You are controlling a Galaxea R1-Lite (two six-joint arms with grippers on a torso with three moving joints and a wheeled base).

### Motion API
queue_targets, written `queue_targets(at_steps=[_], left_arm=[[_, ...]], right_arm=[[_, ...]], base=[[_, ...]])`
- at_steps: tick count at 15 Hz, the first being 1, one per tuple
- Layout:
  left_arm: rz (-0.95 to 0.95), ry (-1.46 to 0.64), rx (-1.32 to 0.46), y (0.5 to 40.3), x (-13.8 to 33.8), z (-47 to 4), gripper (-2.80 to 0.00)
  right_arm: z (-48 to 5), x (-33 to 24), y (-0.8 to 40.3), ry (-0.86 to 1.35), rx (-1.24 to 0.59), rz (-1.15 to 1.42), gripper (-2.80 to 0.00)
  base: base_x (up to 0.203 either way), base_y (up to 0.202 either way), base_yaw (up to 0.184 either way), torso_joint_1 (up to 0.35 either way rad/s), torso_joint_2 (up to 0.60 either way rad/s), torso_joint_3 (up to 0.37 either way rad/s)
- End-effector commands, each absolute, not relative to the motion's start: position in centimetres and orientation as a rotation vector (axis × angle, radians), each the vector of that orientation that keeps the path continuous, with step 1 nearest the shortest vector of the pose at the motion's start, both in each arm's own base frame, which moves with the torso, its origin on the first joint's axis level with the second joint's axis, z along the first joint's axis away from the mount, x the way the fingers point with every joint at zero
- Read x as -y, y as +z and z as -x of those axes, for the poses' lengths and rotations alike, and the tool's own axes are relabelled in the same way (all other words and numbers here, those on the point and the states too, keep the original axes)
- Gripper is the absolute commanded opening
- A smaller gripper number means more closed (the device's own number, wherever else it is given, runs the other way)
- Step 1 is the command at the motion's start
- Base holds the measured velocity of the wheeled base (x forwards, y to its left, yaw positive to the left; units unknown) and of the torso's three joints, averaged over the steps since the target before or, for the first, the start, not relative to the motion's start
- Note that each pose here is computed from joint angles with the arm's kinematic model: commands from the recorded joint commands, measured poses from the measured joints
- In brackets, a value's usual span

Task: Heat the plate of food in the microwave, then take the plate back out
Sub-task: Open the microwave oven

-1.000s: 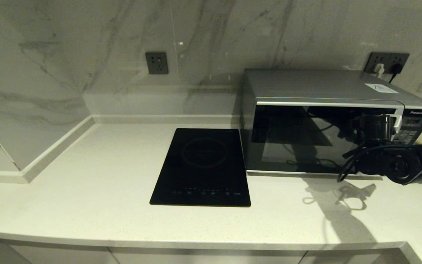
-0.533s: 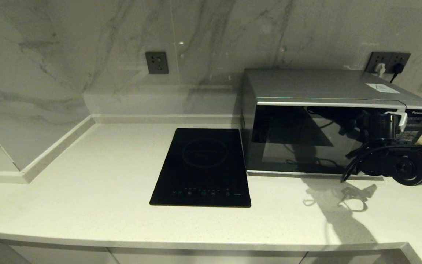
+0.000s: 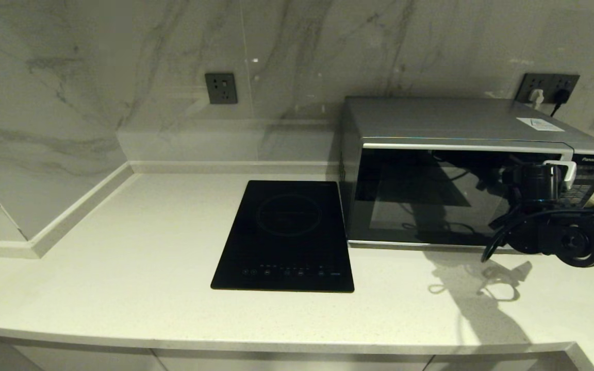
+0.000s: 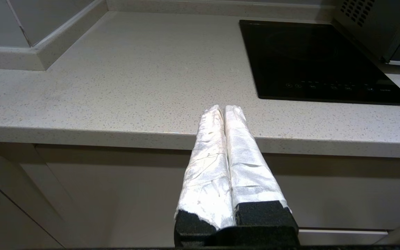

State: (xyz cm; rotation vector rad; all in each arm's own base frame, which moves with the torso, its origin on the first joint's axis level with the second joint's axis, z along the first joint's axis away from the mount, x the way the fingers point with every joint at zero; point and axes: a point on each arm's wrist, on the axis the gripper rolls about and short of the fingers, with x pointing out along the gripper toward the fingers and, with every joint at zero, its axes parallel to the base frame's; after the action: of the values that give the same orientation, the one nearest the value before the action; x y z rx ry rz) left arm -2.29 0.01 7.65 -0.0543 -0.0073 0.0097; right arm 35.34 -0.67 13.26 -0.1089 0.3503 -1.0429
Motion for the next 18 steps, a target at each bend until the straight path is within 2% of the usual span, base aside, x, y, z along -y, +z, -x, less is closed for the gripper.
queue_targets(at_steps=[1,12,18], left_arm=[[0.055,0.011,0.008,7.7,0.0,2.3,-2.80],[0.055,0.011,0.008,7.7,0.0,2.3,-2.80],[0.055,0.011,0.008,7.7,0.0,2.3,-2.80]], right_arm=[[-35.4,0.7,12.8,-1.051,-0.358,0.111,0.00],[-35.4,0.7,12.2,-1.059,-0.361,0.099,0.00],[-31.4,0.8,13.8,-1.067,-0.354,0.099,0.00]], base=[[0.000,0.000,0.000,0.000,0.00,0.000],[0.000,0.000,0.000,0.000,0.00,0.000],[0.000,0.000,0.000,0.000,0.00,0.000]])
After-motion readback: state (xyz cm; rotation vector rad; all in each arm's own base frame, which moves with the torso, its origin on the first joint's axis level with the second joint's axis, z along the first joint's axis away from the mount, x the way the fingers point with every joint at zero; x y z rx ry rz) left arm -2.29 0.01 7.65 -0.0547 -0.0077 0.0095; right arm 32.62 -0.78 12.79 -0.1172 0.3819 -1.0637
